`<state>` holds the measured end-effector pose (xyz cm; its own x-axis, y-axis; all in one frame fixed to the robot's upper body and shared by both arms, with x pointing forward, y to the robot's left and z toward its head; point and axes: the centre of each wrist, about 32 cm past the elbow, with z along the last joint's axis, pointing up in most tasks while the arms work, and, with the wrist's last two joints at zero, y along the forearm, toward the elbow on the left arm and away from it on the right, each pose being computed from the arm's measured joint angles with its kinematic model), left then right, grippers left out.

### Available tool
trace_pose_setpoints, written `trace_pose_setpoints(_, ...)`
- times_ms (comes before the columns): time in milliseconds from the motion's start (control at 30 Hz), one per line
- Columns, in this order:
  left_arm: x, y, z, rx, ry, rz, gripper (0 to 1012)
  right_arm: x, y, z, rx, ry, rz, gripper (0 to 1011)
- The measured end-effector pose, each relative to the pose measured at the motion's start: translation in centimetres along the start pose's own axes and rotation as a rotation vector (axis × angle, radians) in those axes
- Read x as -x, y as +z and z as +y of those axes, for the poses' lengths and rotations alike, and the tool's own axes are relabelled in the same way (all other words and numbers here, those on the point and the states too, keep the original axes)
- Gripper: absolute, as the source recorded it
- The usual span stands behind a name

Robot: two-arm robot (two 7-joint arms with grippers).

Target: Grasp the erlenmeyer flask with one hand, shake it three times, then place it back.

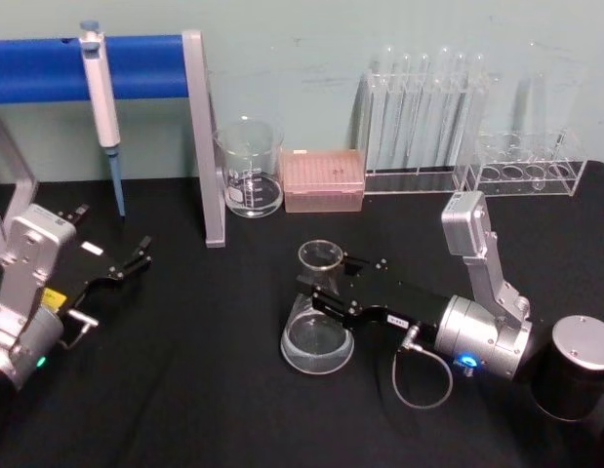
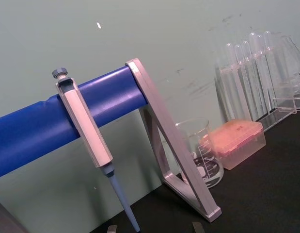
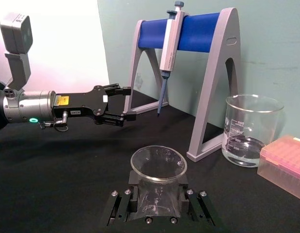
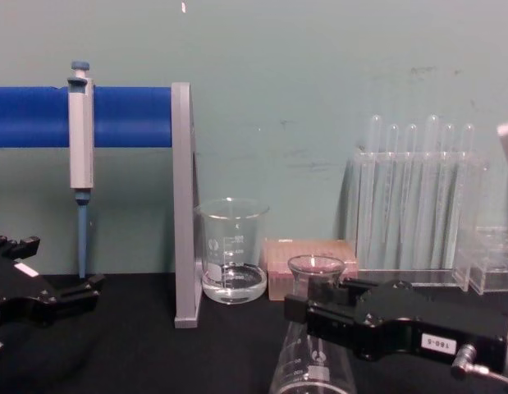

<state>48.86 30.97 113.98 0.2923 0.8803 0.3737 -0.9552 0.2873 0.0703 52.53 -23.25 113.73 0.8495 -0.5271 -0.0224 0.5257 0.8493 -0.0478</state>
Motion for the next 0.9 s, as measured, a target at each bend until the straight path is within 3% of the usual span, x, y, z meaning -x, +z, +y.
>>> trace_pose_setpoints(900,0.0,0.0,0.0,0.0,0.0,0.0,1001,-0.01,0.02,0.03,0.013,0.002,-0.001,453)
